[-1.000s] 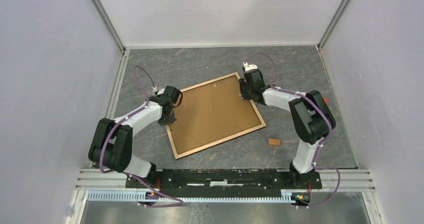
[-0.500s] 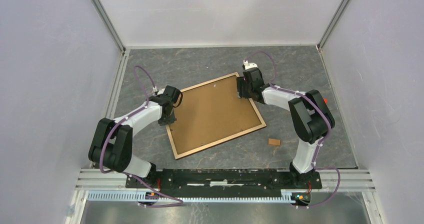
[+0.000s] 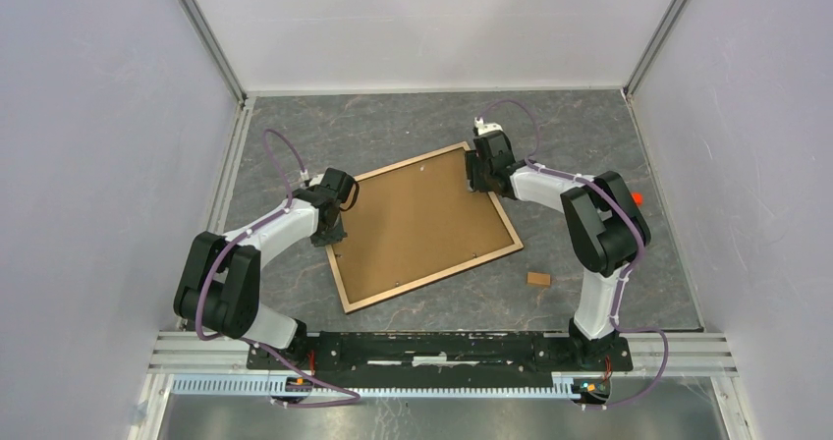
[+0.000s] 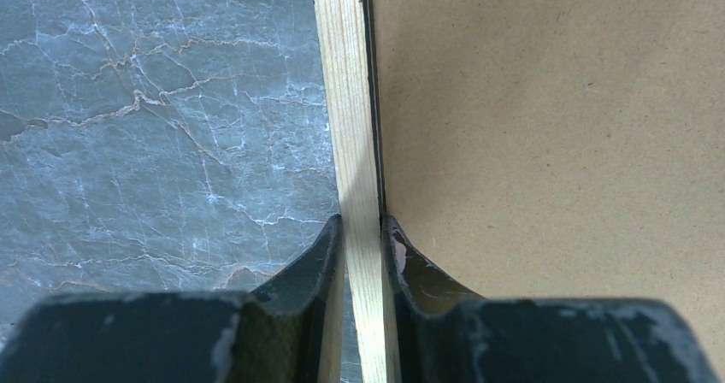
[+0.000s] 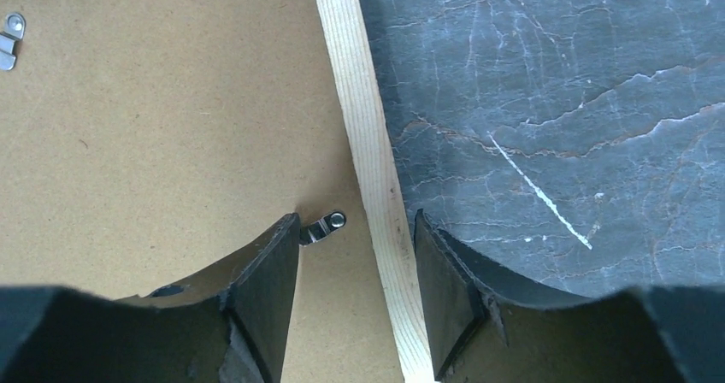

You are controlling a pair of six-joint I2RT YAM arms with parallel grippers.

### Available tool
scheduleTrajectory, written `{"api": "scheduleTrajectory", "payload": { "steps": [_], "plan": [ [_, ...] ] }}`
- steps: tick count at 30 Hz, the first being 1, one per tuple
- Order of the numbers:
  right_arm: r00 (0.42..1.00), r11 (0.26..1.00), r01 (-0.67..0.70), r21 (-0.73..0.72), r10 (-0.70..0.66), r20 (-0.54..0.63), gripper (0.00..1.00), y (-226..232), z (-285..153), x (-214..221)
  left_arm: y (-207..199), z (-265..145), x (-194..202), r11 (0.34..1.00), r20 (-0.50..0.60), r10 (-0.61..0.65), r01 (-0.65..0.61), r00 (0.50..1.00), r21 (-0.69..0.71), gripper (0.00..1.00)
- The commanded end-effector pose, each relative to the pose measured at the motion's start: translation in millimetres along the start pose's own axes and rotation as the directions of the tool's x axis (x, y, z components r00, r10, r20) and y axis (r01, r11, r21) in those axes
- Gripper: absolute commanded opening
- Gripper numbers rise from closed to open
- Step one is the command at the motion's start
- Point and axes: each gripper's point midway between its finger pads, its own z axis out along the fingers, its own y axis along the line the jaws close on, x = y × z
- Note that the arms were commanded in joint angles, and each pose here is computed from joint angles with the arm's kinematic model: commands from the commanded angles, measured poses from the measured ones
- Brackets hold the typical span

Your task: Put the photo into the frame

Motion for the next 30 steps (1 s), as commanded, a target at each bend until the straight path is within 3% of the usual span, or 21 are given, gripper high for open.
{"api": "scheduleTrajectory", "payload": {
  "steps": [1,8,14,21,30],
  "plan": [
    [0.998,0.999,0.030,0.023,-0.029,-0.059,0.54,-4.6,1.1,14.8,-8.2,-9.5,-20.9,0.999,0.070,0.008,-0.010,0.998,0.040,0.02],
    [0.997,0.999,0.044,0.010,-0.043,-0.065,0.38,-3.7,1.0,17.0,-6.9,-9.3,-19.9,0.999,0.070,0.010,-0.013,0.998,0.034,0.02],
    [0.996,0.998,0.065,-0.001,-0.065,-0.069,0.33,-3.2,-0.9,17.8,-7.0,-9.0,-19.8,0.999,0.069,0.009,-0.011,0.998,0.035,0.02],
    [0.995,0.996,0.092,-0.023,-0.092,-0.023,0.51,-1.3,-9.1,7.4,-7.5,-8.0,-19.7,0.999,0.068,0.012,-0.015,0.998,0.034,0.02],
    [0.995,0.998,0.057,0.021,-0.058,0.076,0.53,-11.4,-31.0,-12.5,-8.8,-6.9,-19.1,0.999,0.062,0.012,-0.014,0.998,0.039,0.02]
  ]
}}
